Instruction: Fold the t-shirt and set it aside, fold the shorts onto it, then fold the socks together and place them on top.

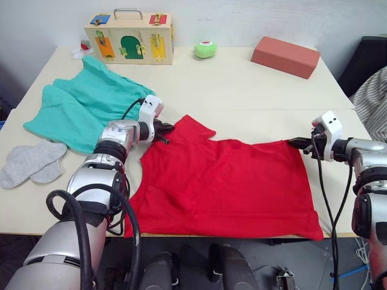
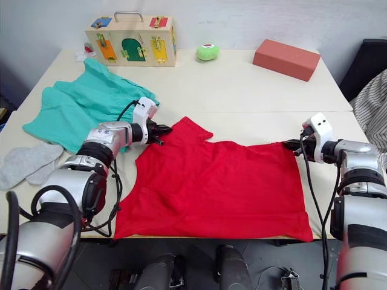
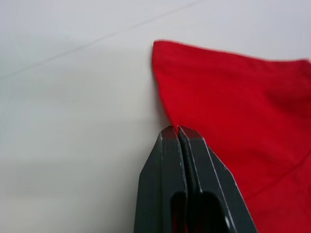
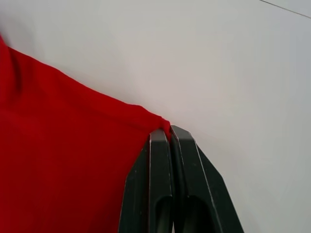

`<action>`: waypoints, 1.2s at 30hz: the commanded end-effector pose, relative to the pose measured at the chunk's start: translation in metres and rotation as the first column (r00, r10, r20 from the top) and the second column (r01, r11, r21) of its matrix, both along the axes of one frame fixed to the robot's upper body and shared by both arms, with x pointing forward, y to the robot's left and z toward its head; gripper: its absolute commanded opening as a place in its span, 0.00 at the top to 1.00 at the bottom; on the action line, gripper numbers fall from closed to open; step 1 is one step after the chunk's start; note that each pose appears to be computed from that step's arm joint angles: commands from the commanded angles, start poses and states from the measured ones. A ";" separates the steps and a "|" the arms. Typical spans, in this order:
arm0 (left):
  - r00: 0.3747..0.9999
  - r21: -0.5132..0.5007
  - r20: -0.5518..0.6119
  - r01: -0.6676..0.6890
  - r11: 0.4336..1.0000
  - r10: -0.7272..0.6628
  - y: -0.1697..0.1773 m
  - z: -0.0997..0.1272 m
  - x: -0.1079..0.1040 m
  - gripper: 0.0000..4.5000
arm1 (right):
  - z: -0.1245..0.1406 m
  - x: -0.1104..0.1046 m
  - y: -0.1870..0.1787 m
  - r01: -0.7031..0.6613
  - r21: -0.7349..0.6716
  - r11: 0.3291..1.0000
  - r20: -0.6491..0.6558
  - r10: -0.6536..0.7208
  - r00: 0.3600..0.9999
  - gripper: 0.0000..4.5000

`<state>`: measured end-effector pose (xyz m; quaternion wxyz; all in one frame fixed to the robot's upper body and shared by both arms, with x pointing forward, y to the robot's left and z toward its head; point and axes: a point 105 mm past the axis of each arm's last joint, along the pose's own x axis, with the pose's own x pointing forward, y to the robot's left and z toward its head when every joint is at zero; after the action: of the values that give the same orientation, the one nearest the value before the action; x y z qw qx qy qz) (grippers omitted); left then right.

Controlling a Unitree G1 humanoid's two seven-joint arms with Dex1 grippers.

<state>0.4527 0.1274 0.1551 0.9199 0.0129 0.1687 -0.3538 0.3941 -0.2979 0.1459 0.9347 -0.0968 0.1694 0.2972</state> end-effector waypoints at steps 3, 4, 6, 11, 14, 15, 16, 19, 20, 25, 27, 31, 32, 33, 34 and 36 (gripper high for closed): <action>0.998 -0.057 0.067 0.014 0.998 -0.010 0.011 0.019 0.000 0.99 | 0.018 -0.006 -0.005 -0.033 0.050 0.998 0.107 0.027 0.994 1.00; 0.997 -0.063 0.073 0.024 0.998 -0.019 0.013 0.021 -0.001 0.99 | 0.019 -0.007 -0.007 -0.038 0.058 0.998 0.118 0.031 0.993 1.00; 0.995 -0.064 0.091 0.056 0.996 -0.050 0.016 0.026 -0.003 0.99 | 0.020 -0.012 -0.010 -0.053 0.067 0.996 0.136 0.043 0.990 1.00; 0.989 0.002 0.109 0.096 0.995 -0.096 0.025 0.026 -0.008 0.99 | 0.020 -0.025 -0.021 -0.063 0.076 0.995 0.161 0.050 0.986 1.00; 0.986 0.017 0.125 0.111 0.994 -0.112 0.029 0.027 -0.010 0.99 | 0.021 -0.032 -0.028 -0.056 0.088 0.995 0.183 0.039 0.982 1.00; 0.985 0.020 0.129 0.116 0.993 -0.117 0.030 0.027 -0.011 0.99 | 0.021 -0.034 -0.030 -0.053 0.092 0.994 0.192 0.034 0.981 1.00; 0.984 0.018 0.132 0.117 0.993 -0.118 0.031 0.027 -0.012 0.99 | 0.022 -0.035 -0.031 -0.050 0.095 0.994 0.201 0.030 0.979 1.00; 0.982 0.030 0.140 0.123 0.992 -0.126 0.035 0.024 -0.014 0.99 | 0.023 -0.039 -0.033 -0.052 0.103 0.993 0.221 0.028 0.975 1.00; 0.982 0.037 0.140 0.126 0.991 -0.130 0.036 0.023 -0.015 0.99 | 0.023 -0.041 -0.034 -0.054 0.104 0.993 0.228 0.029 0.973 1.00; 0.975 0.053 0.157 0.149 0.987 -0.155 0.044 0.019 -0.022 0.99 | 0.017 -0.050 -0.036 -0.053 0.137 0.989 0.248 0.017 0.969 1.00; 0.974 0.043 0.176 0.141 0.989 -0.146 0.049 0.021 -0.024 0.99 | 0.015 -0.053 -0.039 -0.034 0.146 0.989 0.260 -0.006 0.966 1.00; 0.972 0.043 0.191 0.128 0.991 -0.134 0.056 0.020 -0.028 0.99 | 0.013 -0.053 -0.046 0.020 0.138 0.990 0.282 -0.059 0.958 1.00; 0.972 0.043 0.194 0.128 0.991 -0.133 0.057 0.020 -0.029 0.99 | 0.013 -0.053 -0.047 0.031 0.134 0.990 0.289 -0.069 0.955 1.00; 0.971 0.041 0.198 0.129 0.991 -0.134 0.057 0.019 -0.030 0.99 | 0.014 -0.051 -0.049 0.052 0.140 0.989 0.301 -0.092 0.949 1.00; 0.969 0.042 0.202 0.136 0.990 -0.141 0.057 0.019 -0.031 0.99 | 0.016 -0.050 -0.049 0.062 0.160 0.985 0.311 -0.110 0.944 1.00; 0.966 0.044 0.209 0.146 0.988 -0.152 0.056 0.018 -0.033 0.99 | 0.020 -0.049 -0.050 0.069 0.195 0.978 0.323 -0.130 0.937 1.00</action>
<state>0.4204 0.1827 0.1587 0.9030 0.0675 0.1013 -0.4121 0.3449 -0.3430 0.1486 0.9647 -0.0551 0.0238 0.2565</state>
